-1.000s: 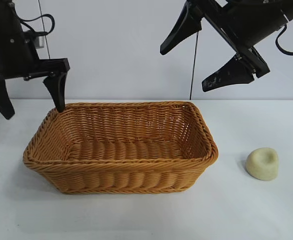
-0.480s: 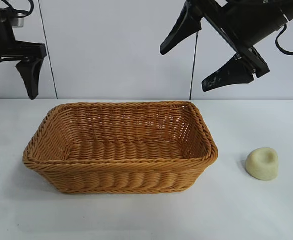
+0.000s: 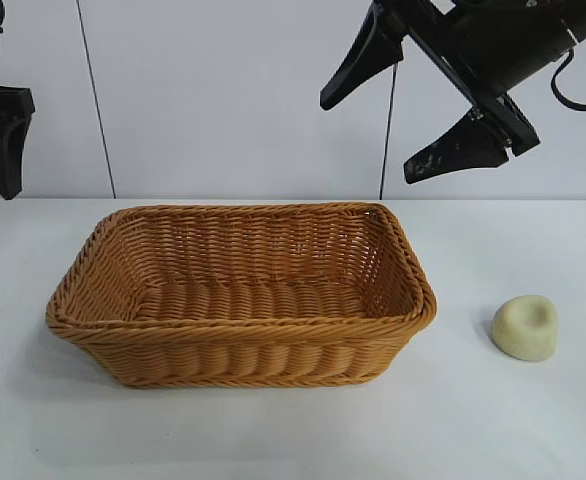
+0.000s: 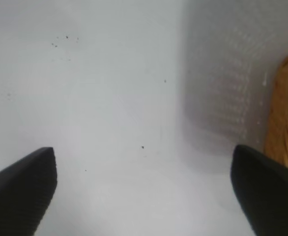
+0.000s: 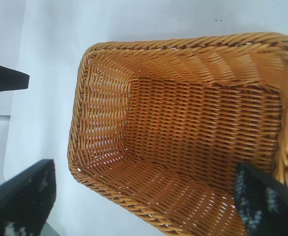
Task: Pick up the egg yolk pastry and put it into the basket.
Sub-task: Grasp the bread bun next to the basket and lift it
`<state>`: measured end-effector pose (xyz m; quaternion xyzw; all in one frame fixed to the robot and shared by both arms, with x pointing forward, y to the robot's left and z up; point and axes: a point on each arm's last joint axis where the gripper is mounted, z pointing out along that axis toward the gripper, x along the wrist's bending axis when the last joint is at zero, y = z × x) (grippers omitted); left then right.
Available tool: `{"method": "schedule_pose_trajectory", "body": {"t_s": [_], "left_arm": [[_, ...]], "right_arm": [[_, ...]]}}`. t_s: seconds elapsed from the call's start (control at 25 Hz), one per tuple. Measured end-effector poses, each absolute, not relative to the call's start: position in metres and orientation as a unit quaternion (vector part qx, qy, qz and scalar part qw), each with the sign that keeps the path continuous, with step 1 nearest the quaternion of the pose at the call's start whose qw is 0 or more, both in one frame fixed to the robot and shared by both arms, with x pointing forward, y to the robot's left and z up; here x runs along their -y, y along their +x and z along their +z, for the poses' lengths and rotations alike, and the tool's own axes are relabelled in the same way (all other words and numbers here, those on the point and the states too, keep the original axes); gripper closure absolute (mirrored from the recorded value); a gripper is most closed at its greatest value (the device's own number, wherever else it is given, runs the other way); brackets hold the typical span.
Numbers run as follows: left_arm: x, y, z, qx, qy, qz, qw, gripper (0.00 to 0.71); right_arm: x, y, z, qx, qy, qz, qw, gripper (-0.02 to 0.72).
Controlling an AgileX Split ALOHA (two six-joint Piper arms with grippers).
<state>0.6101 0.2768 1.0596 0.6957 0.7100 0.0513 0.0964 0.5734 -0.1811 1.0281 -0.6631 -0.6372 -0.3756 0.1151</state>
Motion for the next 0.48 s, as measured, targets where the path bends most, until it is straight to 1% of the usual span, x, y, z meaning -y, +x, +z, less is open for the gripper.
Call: {"method": "schedule_pose_trajectory", "body": {"t_s": [0.2, 0.32, 0.48], "left_arm": [[-0.280, 0.565, 1.090, -0.706, 0.695, 0.075, 0.114, 0.018], [-0.284, 0.531, 1.097, -0.704, 0.696, 0.088, 0.110, 0.018], [-0.289, 0.477, 1.097, -0.705, 0.695, 0.096, 0.108, 0.018]], "right_arm": [[0.181, 0.573, 1.028, 0.637, -0.663, -0.376, 0.115, 0.006], [0.181, 0.573, 1.028, 0.637, -0.663, -0.375, 0.116, 0.006], [0.181, 0.573, 1.028, 0.638, -0.663, -0.375, 0.116, 0.006]]}}
